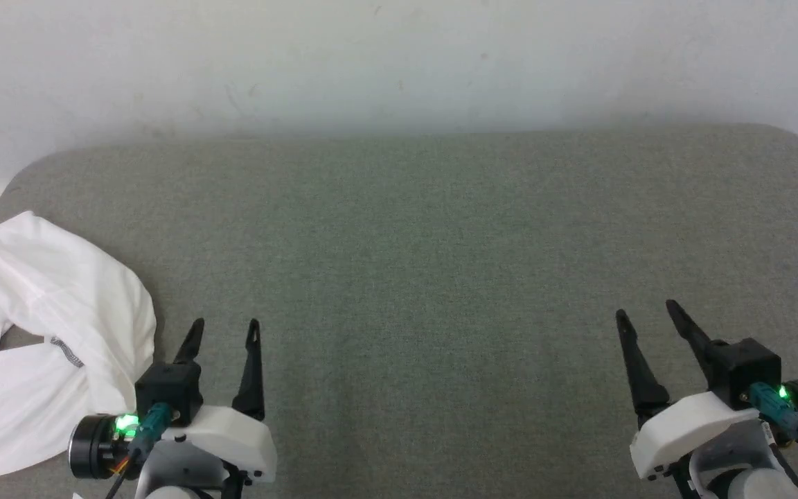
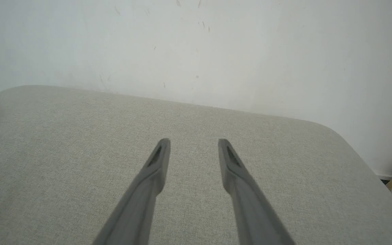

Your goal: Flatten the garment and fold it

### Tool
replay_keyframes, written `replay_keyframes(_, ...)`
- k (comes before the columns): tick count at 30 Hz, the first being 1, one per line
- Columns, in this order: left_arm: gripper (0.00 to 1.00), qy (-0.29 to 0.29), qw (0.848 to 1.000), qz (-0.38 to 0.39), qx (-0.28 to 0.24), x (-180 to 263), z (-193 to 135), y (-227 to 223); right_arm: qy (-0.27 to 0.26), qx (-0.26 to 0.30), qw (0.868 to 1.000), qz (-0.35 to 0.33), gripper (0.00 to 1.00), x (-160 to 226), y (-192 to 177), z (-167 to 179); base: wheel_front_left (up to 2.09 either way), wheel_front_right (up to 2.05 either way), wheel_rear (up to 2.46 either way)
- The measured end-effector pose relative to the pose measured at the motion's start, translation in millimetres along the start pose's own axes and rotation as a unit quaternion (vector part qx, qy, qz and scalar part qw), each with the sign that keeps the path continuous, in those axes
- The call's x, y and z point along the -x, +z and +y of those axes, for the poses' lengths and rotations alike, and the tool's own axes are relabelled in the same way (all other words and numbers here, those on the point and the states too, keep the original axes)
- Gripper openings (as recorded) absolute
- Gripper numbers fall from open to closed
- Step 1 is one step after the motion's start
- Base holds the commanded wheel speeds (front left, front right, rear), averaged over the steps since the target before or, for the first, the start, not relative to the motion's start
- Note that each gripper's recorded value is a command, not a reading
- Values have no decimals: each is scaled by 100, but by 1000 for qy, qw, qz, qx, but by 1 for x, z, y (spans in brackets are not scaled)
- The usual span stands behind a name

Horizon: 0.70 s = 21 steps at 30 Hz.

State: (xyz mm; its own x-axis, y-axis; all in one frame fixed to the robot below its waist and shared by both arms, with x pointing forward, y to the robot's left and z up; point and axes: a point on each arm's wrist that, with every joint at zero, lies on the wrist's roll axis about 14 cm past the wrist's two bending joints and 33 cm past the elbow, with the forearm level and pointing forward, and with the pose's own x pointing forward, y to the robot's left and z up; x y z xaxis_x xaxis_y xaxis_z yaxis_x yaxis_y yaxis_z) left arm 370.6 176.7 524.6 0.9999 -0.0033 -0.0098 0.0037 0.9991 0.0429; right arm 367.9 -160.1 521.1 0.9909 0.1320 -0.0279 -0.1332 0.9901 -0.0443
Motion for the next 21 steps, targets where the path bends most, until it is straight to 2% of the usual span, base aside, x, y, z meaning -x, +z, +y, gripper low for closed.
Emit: replay_keyframes(21,100,6,999,-21,31,4,5,5,6,-27,999,-29,100,-4,9,3,0,0,0)
